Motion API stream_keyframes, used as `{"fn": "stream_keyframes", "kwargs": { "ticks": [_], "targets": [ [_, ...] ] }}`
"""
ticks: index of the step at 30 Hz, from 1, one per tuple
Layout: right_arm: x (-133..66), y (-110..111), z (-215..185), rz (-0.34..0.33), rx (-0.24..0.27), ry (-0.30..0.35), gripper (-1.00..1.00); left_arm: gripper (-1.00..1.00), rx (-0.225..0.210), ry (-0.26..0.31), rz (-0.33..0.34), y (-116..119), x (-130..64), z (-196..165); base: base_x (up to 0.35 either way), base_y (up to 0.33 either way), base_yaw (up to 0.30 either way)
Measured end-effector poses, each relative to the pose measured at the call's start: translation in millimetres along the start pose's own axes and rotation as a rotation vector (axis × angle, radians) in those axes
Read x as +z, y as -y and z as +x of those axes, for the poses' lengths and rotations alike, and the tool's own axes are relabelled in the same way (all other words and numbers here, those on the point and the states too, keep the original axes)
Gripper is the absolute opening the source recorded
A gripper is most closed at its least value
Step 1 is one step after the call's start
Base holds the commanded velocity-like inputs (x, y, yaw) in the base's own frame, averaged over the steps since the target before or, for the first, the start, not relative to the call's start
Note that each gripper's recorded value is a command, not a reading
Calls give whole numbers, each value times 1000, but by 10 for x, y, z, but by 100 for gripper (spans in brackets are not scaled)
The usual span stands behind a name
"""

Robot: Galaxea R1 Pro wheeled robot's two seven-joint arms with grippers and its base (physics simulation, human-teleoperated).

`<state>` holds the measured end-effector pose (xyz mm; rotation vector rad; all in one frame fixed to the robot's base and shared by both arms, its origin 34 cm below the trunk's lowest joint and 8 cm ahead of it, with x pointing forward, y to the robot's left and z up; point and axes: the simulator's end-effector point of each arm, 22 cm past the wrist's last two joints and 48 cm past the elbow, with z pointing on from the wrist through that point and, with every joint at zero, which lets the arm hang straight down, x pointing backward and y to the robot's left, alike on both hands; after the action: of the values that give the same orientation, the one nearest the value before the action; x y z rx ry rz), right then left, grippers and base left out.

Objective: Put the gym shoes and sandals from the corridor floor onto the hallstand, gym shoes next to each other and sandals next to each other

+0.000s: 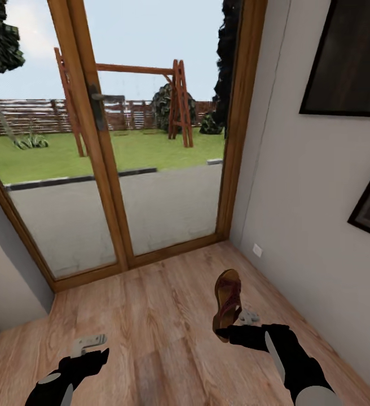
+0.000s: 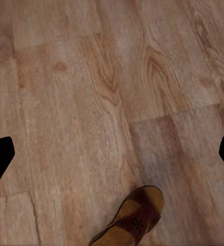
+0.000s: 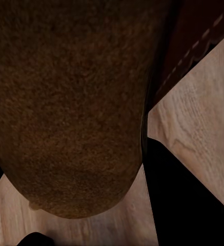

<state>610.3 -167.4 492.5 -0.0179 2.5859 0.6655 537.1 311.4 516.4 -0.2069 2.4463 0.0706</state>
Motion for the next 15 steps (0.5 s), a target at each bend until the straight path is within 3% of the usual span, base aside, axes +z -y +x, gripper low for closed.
{"fn": "stream_keyframes", "kwargs": {
  "ticks": [15],
  "targets": [
    [-1, 4, 1, 1, -1, 0, -100, 100, 0, 0, 0, 0, 0, 0, 0, 12, -279]
  ]
}}
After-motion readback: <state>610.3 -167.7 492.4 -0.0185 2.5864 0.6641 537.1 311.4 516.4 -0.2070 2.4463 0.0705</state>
